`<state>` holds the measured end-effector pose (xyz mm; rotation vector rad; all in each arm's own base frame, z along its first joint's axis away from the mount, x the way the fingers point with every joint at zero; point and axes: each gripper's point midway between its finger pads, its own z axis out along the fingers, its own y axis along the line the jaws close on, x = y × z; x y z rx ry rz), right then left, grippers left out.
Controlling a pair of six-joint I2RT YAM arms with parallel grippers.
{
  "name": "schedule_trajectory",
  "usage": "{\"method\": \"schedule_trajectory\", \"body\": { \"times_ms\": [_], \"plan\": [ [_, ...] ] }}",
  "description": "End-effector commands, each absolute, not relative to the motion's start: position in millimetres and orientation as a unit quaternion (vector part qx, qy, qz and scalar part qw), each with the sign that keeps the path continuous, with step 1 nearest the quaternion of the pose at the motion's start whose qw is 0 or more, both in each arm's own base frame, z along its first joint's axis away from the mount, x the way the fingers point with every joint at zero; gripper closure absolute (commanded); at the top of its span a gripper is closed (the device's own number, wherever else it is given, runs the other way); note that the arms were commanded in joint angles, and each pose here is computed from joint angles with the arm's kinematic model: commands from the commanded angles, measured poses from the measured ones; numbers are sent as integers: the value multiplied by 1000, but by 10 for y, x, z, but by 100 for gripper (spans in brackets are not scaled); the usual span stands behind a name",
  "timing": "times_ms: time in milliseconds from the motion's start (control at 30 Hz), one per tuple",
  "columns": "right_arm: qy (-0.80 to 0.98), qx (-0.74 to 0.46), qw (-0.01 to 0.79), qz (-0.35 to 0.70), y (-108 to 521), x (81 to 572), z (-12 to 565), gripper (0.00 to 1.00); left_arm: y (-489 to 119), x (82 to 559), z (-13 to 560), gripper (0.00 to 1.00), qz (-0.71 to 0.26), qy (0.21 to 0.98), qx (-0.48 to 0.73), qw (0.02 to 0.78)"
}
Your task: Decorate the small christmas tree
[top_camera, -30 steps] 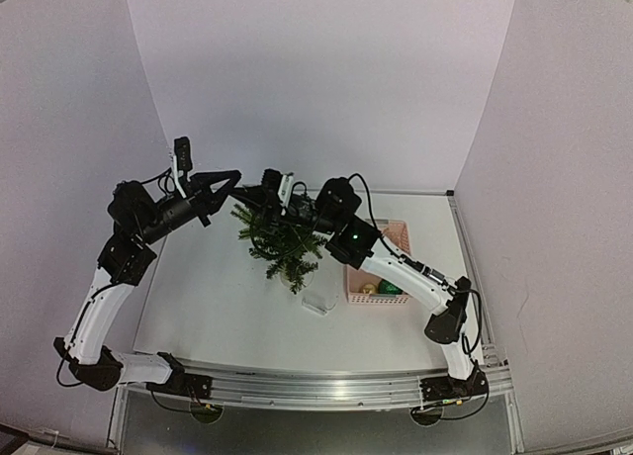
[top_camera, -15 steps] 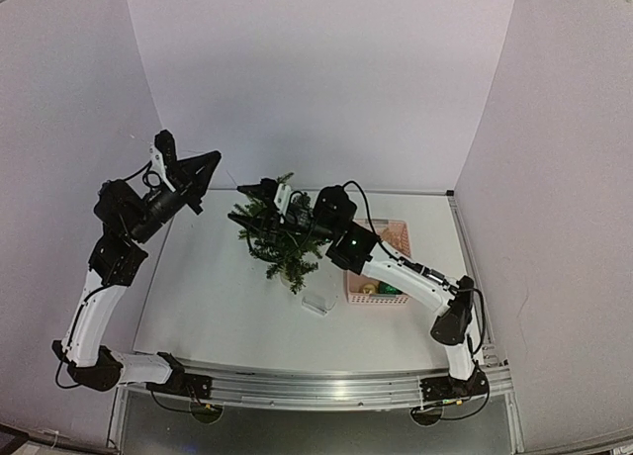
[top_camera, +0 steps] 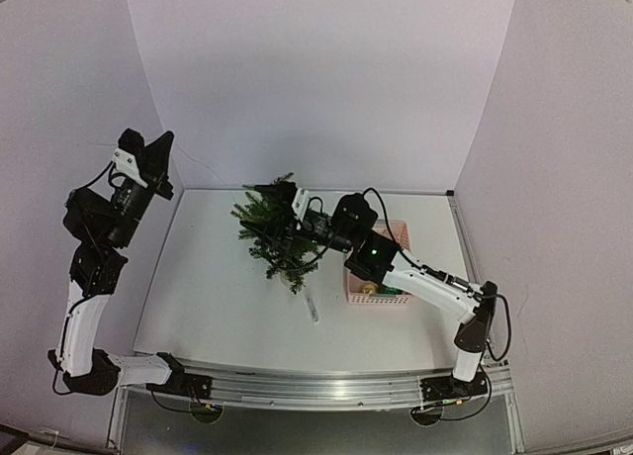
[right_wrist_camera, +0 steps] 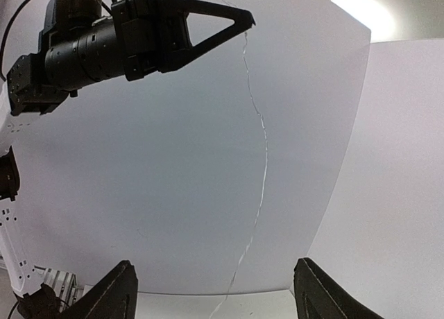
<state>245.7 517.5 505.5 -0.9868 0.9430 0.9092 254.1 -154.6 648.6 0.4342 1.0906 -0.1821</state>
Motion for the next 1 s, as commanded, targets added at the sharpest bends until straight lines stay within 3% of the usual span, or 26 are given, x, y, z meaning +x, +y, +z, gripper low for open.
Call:
{"method": "schedule_trajectory", "body": {
  "times_ms": [0, 167, 200, 233, 333, 533, 967],
  "plan": [
    [420, -411, 703, 400, 4959, 2418, 5271, 24, -1227, 2460, 6748, 100, -4, 483, 166, 860],
    [445, -410, 688, 402, 4913, 2421, 5088, 23, -1411, 2606, 6604, 100, 10, 468, 193, 862],
    [452, -409, 683, 402, 4892, 2416, 5032, 21, -1434, 2644, 6593, 100, 13, 467, 192, 863],
    [459, -409, 678, 403, 4865, 2408, 4981, 12, -1453, 2689, 6590, 100, 16, 466, 190, 864],
    [472, -401, 671, 408, 4746, 2349, 4946, 6, -1450, 2781, 6620, 100, 33, 456, 176, 872],
    [495, -393, 669, 390, 4563, 2195, 4799, 3, -1464, 2798, 6851, 100, 46, 421, 169, 890],
    [506, -394, 668, 378, 4493, 2127, 4695, 3, -1556, 3305, 6935, 100, 41, 419, 172, 891]
  ]
}}
